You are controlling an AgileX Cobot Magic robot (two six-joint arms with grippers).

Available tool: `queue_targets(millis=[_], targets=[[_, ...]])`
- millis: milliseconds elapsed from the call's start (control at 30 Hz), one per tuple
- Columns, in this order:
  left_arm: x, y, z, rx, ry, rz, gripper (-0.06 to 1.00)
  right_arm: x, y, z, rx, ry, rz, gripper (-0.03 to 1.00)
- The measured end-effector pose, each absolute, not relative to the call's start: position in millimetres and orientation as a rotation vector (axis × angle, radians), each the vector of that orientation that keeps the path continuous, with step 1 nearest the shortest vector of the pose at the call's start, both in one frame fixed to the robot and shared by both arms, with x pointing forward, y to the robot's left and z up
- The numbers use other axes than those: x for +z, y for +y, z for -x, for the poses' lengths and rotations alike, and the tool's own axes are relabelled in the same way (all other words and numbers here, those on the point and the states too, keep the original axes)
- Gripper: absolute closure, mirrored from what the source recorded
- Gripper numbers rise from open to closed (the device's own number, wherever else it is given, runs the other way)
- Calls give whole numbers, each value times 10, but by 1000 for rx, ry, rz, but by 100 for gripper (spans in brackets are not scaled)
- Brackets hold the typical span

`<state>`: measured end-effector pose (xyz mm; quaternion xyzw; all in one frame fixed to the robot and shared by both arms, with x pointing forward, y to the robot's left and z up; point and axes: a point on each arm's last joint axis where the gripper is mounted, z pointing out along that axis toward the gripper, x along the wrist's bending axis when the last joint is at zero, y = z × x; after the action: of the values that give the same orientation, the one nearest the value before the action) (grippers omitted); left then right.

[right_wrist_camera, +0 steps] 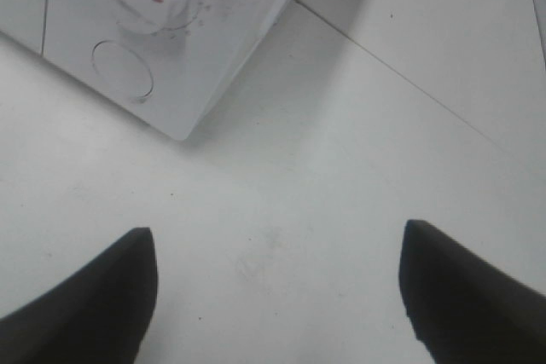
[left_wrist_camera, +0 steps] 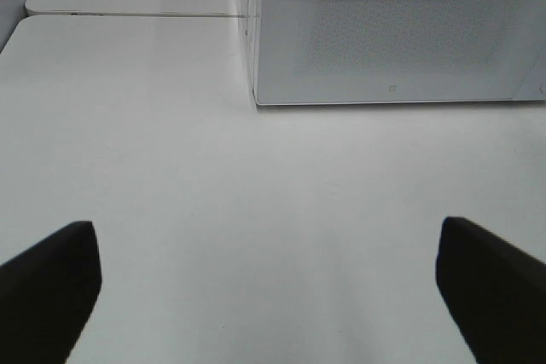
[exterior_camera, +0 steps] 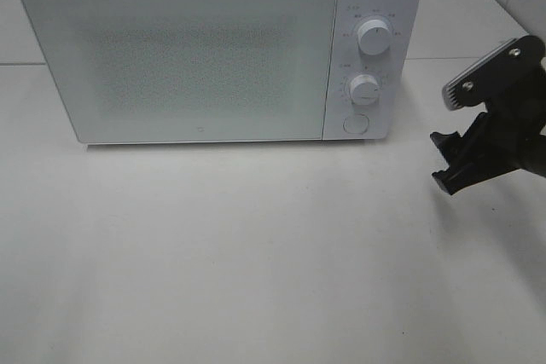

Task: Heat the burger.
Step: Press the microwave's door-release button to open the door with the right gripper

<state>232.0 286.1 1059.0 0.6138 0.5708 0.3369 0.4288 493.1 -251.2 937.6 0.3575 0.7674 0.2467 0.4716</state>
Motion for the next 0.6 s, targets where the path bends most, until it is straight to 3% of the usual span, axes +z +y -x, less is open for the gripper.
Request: queue_targets(millis=[600], targets=[[10590,2861,-2320,841,1425,-1532,-5,9249,-2035,-4805,496,2048,-431,20]])
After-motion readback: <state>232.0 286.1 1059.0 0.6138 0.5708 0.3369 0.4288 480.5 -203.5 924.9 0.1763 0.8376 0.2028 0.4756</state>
